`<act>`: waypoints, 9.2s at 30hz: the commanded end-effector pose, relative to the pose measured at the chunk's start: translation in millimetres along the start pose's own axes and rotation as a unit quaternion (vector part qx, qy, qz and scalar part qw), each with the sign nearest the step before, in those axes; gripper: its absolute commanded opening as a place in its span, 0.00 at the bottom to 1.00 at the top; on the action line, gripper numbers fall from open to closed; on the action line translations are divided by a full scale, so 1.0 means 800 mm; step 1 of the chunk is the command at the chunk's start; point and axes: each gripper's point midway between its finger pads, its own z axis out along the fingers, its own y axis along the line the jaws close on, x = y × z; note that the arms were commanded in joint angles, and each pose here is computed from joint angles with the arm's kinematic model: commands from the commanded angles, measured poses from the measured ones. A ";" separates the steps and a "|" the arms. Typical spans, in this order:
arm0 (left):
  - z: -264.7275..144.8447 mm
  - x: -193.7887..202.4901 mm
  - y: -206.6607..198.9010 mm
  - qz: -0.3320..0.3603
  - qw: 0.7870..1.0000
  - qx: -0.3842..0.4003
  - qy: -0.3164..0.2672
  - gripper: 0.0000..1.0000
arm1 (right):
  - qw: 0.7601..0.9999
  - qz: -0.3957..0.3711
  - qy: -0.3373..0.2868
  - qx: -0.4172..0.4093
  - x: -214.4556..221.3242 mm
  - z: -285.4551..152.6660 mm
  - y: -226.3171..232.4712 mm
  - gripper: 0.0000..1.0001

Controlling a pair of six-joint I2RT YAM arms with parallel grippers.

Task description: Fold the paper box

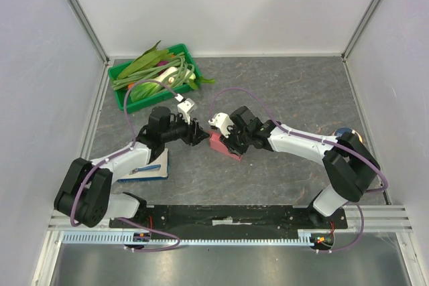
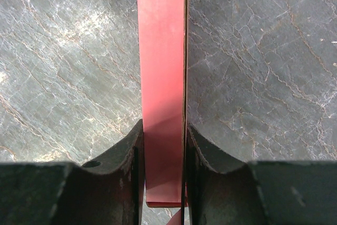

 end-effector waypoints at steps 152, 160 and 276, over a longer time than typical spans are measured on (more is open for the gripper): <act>0.021 0.074 -0.038 0.020 0.981 -0.191 -0.028 0.02 | 0.960 0.195 0.008 0.200 0.016 -0.095 -0.001 0.26; 0.021 0.076 -0.038 0.022 0.981 -0.191 -0.026 0.02 | 0.957 0.198 -0.006 0.214 0.007 -0.104 -0.005 0.13; 0.017 0.120 -0.039 0.052 0.959 -0.278 -0.023 0.02 | 0.905 0.348 -0.207 0.133 -0.015 -0.126 0.003 0.46</act>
